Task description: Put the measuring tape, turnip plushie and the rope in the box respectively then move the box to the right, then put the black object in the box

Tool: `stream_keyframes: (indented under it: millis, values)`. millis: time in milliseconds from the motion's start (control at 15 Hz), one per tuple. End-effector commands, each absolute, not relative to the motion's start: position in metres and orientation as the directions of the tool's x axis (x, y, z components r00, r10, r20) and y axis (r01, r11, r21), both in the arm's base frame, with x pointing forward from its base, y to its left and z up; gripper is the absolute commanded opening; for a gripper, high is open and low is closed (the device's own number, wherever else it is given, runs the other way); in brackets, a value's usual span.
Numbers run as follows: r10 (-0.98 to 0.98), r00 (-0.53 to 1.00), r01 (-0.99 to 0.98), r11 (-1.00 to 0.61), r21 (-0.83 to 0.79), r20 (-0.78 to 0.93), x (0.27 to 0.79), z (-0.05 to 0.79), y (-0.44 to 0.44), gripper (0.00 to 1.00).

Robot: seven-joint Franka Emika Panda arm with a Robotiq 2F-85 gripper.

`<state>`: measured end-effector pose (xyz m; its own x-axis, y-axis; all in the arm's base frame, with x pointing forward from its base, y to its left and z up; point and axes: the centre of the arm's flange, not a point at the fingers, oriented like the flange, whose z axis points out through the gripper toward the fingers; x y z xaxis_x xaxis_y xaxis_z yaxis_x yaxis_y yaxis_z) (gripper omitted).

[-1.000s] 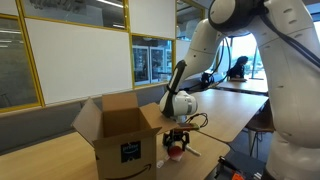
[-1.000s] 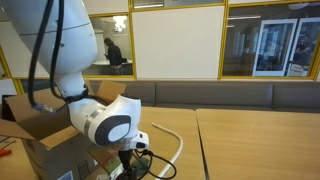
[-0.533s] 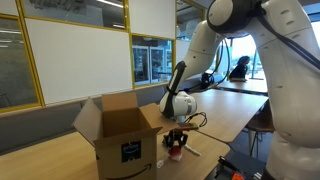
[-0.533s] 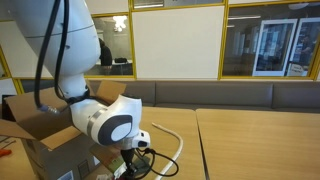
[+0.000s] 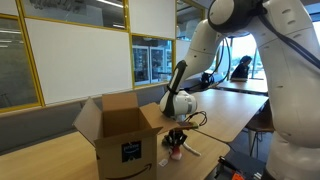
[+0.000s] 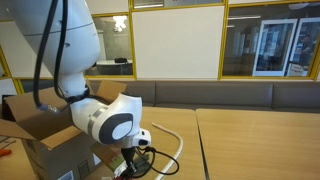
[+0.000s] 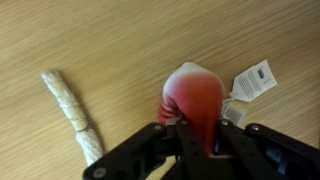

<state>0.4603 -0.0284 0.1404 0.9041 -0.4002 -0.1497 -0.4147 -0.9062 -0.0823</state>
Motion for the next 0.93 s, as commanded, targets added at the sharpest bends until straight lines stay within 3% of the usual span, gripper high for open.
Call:
stream_keyframes:
  millis: [0, 467, 867]
  values:
    - [-0.434, 0.893, -0.443, -0.893, -0.072, -0.120, 0.452, 0.163, -0.034, 0.16]
    - [-0.528, 0.849, -0.528, -0.846, -0.072, -0.026, 0.429, 0.228, -0.060, 0.15]
    - [-0.515, 0.829, -0.516, -0.855, -0.056, 0.217, 0.423, 0.336, -0.048, 0.15]
